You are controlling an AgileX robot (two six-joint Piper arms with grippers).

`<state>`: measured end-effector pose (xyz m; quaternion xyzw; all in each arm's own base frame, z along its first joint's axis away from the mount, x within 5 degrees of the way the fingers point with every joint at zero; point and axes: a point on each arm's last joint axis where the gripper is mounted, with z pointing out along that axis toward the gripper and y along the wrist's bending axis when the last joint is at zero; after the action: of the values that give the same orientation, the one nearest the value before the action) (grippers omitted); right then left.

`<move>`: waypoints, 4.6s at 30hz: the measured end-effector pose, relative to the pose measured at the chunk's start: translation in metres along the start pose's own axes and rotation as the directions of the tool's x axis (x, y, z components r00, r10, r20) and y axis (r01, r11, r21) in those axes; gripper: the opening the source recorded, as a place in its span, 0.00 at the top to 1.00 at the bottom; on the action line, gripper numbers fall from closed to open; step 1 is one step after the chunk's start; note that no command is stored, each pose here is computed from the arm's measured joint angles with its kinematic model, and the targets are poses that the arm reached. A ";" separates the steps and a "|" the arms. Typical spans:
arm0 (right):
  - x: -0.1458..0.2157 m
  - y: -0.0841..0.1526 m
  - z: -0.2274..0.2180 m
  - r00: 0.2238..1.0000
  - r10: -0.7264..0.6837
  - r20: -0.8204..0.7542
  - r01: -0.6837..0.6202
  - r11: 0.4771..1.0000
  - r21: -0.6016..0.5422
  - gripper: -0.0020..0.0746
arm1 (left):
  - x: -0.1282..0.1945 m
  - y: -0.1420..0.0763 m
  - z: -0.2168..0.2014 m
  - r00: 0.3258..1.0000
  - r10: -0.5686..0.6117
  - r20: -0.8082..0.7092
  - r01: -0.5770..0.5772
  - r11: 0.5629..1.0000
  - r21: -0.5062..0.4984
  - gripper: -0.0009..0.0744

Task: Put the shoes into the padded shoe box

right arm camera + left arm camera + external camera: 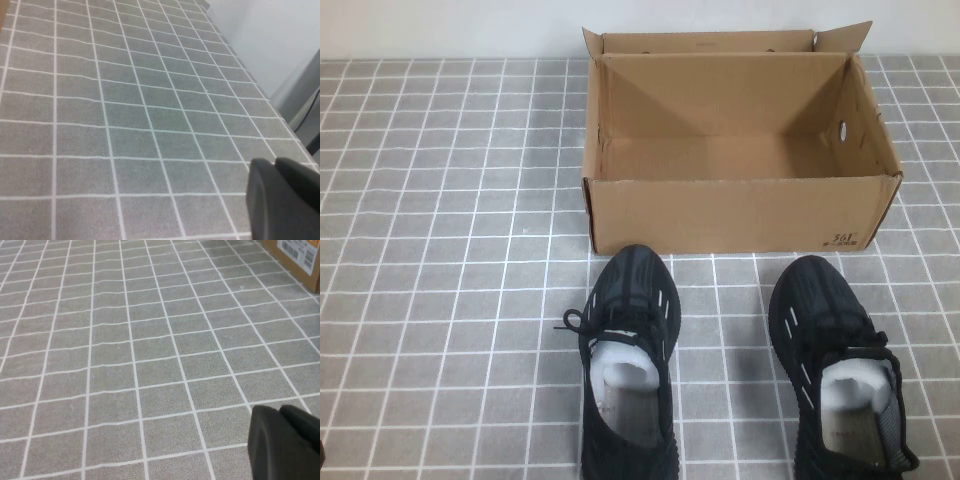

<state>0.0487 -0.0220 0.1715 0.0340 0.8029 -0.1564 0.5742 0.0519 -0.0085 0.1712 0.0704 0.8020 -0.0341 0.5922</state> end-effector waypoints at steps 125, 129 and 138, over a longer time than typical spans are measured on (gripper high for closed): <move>-0.169 0.130 0.059 0.635 -0.766 0.101 0.418 0.230 -0.879 0.46 | 0.000 0.000 0.000 1.000 0.000 0.000 0.000 1.000 0.000 0.99; -0.164 0.137 0.069 0.626 -0.774 0.088 0.410 0.231 -0.882 0.46 | 0.000 0.000 0.000 1.000 0.000 0.000 0.000 1.000 0.000 0.99; -0.151 0.152 0.092 0.596 -0.801 0.052 0.404 0.243 -0.882 0.60 | 0.000 0.000 0.000 1.000 0.000 0.000 0.000 1.000 0.000 0.99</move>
<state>0.2192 0.1144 0.2529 -0.5296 0.8182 0.0384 0.2206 0.0519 -0.0085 0.1712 0.0704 0.8020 -0.0341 0.5922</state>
